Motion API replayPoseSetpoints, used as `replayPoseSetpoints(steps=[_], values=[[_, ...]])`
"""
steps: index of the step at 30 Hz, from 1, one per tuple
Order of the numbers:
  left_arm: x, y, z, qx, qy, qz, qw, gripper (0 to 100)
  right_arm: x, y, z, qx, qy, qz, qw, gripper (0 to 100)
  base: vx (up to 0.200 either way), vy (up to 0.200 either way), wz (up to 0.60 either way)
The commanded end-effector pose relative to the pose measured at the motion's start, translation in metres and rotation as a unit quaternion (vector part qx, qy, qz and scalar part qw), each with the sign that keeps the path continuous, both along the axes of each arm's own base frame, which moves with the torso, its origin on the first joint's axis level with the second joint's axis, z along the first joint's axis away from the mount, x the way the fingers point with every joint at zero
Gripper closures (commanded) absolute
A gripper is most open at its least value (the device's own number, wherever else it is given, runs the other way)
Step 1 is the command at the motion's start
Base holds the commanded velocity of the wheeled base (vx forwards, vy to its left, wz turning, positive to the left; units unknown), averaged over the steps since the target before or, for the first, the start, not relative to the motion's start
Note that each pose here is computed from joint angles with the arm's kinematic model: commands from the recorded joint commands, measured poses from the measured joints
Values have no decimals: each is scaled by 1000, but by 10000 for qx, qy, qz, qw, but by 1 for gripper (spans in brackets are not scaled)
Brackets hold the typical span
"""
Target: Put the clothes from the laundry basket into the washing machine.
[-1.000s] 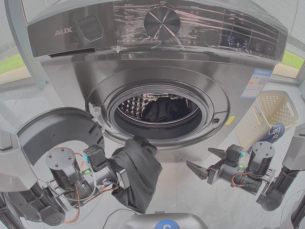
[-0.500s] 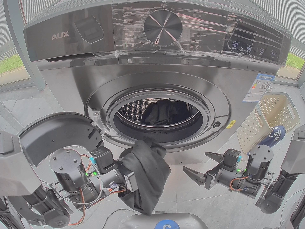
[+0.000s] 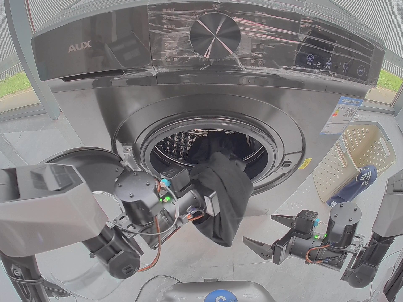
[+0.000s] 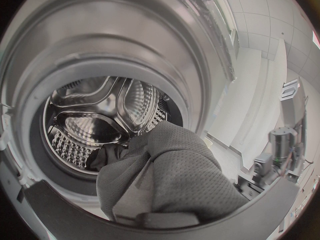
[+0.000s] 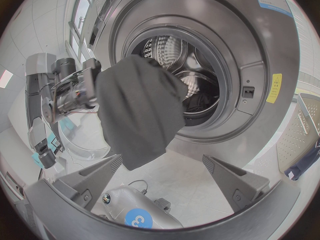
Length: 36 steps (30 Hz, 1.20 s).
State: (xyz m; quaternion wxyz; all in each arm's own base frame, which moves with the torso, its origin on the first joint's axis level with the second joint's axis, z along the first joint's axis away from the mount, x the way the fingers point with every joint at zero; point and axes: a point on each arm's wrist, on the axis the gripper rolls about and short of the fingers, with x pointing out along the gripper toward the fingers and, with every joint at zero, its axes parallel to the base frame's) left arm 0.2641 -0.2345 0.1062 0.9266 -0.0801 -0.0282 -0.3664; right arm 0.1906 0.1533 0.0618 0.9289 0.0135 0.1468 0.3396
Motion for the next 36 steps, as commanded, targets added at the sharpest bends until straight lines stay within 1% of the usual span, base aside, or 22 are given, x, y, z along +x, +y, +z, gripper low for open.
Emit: replayPoseSetpoints(steps=[1,3,4,6,7,11,13,14,18,23,26,29,31,36], values=[[41,-26,-31,-29,-20,146,9999,100,-8,-9,1,-52,25,-18,10000,0,0,0,0],[50,-29,-36,-28,-11,292,9996,100,-9,-11,3,-37,7,-41,10000,0,0,0,0],[50,-29,-36,-28,-11,292,9996,100,-9,-11,3,-37,7,-41,10000,0,0,0,0],[61,-34,-45,19,60,576,9983,100,-10,-12,4,-34,-20,-52,10000,0,0,0,0],[67,-35,-47,5,62,713,9974,100,-10,-13,4,-44,-8,-67,10000,0,0,0,0],[89,-34,-44,-60,-3,965,9953,100,-9,-13,3,-49,-2,-67,10000,0,0,0,0],[95,-33,-42,-55,2,1011,9949,100,-9,-13,3,-58,10,-67,10000,0,0,0,0],[103,-29,-40,-13,47,1103,9939,100,-9,-13,2,-67,22,-67,10000,0,0,0,0],[114,-31,-43,80,129,1089,9939,100,-9,-12,1,-82,40,-60,9999,0,0,0,0],[135,-34,-46,69,155,1193,9927,100,-9,-9,-4,-134,106,-13,9999,0,0,0,0],[143,-36,-43,63,160,1223,9923,100,-9,-9,-4,-143,118,-13,9998,0,0,0,0],[148,-38,-39,121,241,1246,9918,100,-8,-10,-4,-138,112,-36,9998,0,0,0,0],[152,-35,-38,151,266,1292,9911,100,-7,-11,-4,-138,113,-59,9998,0,0,0,0],[164,-35,-29,109,248,1397,9898,100,-8,-9,-4,-134,106,-21,9999,0,0,0,0]])
